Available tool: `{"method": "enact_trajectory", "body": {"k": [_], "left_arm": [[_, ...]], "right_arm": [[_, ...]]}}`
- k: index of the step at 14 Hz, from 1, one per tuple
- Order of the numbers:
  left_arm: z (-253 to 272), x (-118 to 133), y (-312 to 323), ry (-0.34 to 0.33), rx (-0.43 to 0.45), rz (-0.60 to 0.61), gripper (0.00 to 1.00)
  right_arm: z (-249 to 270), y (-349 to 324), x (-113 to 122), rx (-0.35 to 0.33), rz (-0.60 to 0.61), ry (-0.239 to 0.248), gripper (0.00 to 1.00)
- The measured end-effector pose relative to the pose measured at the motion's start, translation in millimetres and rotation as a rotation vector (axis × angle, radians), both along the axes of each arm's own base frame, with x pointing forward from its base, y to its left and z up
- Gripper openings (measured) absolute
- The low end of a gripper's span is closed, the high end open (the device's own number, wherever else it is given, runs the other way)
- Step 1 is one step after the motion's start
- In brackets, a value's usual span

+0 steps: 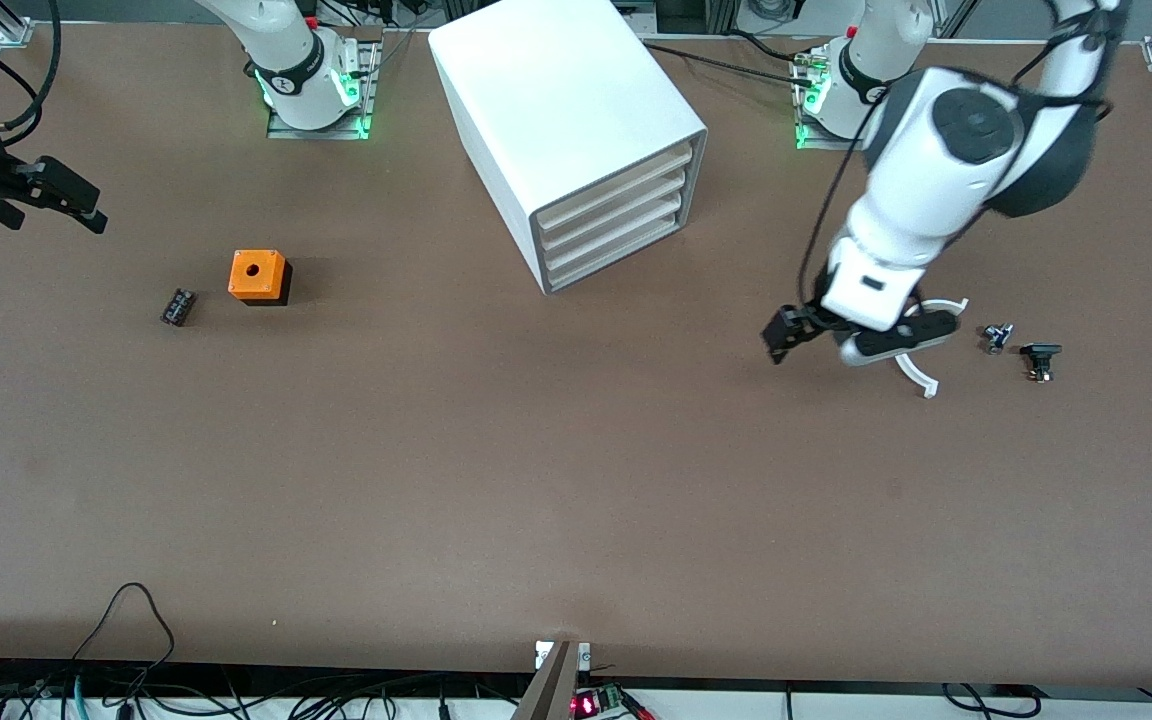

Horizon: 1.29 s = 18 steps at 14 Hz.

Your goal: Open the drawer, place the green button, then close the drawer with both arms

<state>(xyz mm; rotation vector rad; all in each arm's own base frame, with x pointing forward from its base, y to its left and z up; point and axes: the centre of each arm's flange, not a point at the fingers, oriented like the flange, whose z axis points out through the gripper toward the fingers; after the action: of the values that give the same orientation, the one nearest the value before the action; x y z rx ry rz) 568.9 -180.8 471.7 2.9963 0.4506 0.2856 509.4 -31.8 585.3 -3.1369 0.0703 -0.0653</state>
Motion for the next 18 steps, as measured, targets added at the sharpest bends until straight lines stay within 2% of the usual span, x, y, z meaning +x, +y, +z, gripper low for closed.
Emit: {"method": "enact_trajectory", "body": {"k": [5, 9, 12, 18], "left_arm": [[85, -10, 113, 0.052, 0.119, -0.238, 1.00], [112, -14, 192, 0.084, 0.154, -0.413, 1.00], [121, -18, 198, 0.109, 0.158, -0.493, 1.00], [122, -19, 195, 0.130, 0.154, -0.509, 1.00]], "right_arm": [[-5, 1, -4, 0.001, 0.009, 0.034, 1.00], [-4, 2, -4, 0.000, 0.013, 0.035, 1.00], [-4, 2, -4, 0.001, 0.013, 0.037, 1.00], [-4, 1, -4, 0.001, 0.011, 0.040, 1.00]]}}
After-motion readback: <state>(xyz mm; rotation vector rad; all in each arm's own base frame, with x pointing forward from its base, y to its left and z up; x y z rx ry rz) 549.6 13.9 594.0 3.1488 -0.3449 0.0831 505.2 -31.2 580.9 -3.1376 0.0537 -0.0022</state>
